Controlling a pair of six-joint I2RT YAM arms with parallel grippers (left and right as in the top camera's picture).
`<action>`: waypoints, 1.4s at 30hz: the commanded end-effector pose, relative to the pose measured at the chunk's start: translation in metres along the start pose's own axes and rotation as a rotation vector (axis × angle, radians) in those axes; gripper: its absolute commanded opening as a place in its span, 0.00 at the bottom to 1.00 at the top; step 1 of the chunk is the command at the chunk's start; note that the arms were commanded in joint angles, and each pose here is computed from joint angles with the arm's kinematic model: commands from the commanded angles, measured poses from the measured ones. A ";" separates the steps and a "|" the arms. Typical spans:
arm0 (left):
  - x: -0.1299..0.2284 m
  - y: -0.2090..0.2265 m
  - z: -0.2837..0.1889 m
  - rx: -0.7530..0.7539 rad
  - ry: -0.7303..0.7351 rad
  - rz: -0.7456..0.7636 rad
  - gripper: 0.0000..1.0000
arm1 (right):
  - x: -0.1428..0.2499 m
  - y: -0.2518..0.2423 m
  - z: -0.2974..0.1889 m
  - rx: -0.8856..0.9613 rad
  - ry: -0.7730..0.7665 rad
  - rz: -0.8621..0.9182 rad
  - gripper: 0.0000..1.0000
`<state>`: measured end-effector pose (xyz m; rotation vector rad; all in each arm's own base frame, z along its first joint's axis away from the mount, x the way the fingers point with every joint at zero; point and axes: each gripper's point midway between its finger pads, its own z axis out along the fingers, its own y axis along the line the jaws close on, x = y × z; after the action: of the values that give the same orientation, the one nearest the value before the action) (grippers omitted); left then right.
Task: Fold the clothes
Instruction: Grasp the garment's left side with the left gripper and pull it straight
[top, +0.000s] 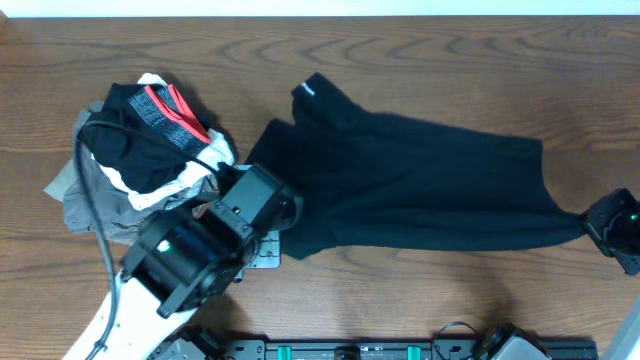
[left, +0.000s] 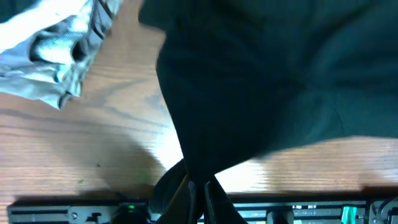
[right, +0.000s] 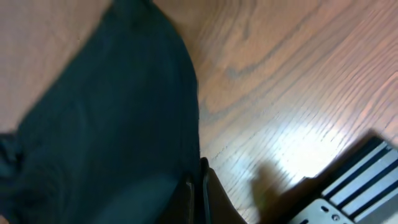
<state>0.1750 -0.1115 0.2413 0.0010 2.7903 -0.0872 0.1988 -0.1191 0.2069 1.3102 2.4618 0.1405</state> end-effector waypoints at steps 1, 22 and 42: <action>-0.013 0.006 -0.004 -0.035 -0.051 0.051 0.06 | -0.011 -0.002 -0.005 0.016 -0.049 -0.010 0.01; -0.089 -0.012 0.126 -0.264 0.063 0.381 0.06 | -0.071 0.062 0.120 -0.177 0.092 -0.006 0.02; -0.117 0.018 0.153 -0.122 0.131 0.191 0.91 | -0.045 0.046 0.169 -0.023 0.237 -0.032 0.44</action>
<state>0.3495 -0.0788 0.1281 0.2035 2.8590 0.3364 0.3241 -0.1332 0.0731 1.2985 2.6405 0.4111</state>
